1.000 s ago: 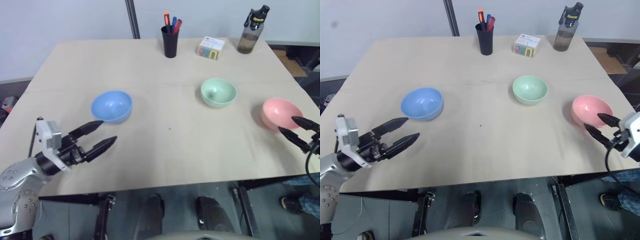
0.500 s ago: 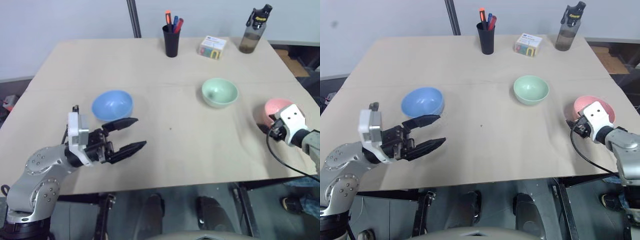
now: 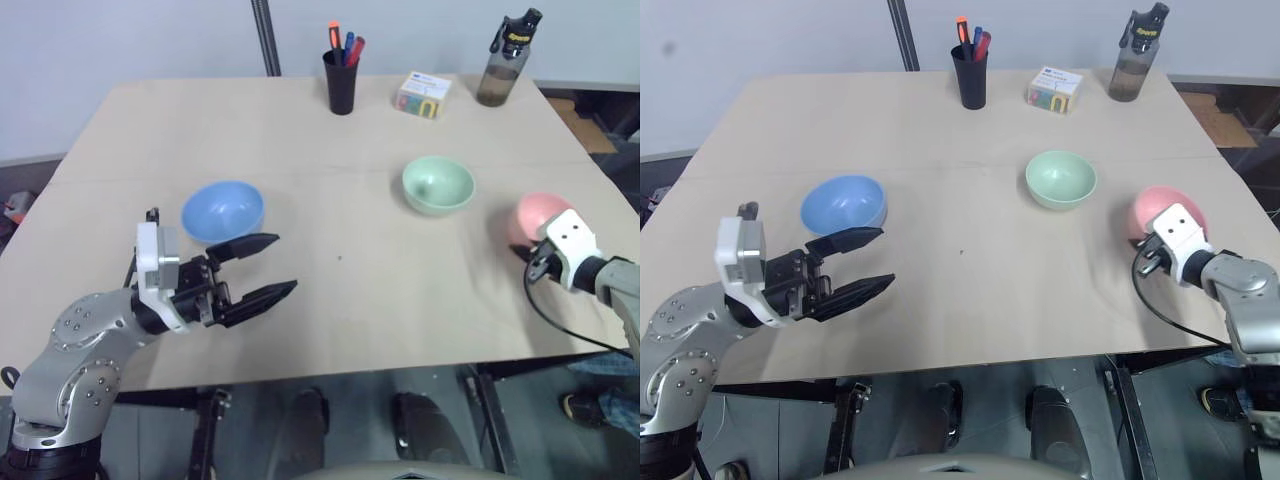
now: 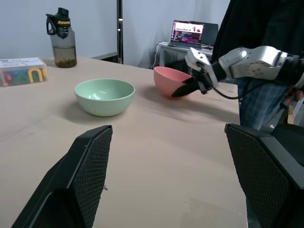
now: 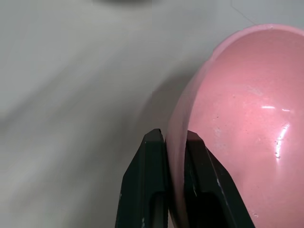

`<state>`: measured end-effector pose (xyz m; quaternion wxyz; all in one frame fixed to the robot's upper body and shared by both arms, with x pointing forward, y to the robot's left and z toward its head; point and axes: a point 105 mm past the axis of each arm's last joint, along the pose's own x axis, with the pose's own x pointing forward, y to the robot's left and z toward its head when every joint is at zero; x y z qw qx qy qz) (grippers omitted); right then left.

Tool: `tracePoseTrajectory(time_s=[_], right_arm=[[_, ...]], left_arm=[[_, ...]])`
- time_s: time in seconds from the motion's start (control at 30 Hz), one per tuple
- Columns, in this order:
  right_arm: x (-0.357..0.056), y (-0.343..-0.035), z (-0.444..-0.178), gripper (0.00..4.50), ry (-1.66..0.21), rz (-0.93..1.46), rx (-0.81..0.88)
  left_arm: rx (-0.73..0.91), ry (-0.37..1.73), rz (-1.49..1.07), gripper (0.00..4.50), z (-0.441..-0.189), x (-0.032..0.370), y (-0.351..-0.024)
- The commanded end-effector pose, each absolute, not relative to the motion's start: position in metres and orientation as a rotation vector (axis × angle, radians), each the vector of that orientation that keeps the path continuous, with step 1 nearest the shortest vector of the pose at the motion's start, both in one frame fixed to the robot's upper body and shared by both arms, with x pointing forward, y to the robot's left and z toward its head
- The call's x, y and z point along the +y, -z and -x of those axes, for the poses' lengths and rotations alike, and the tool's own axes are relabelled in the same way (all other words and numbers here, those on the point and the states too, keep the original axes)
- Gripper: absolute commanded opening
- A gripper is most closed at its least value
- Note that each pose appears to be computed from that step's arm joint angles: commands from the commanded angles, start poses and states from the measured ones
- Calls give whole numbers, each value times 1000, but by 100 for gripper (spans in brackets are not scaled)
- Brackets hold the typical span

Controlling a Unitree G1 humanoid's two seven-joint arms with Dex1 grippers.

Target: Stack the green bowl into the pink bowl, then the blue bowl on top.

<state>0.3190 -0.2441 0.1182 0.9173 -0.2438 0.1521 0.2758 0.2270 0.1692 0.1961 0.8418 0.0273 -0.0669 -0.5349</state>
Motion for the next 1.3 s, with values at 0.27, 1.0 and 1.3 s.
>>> tracePoseTrajectory(time_s=[0.27,1.0,1.3], right_arm=[[-77,-99,-277,7,-1123,476,245],[-124,-208,-369,384,-910,761,-88],[-131,-163,-420,384,-929,970,34]], left_arm=[[-171,1125,-80,402,-227,167,-200],[-173,1048,-76,402,-221,172,-199],[-176,1031,-79,402,-217,171,-199]])
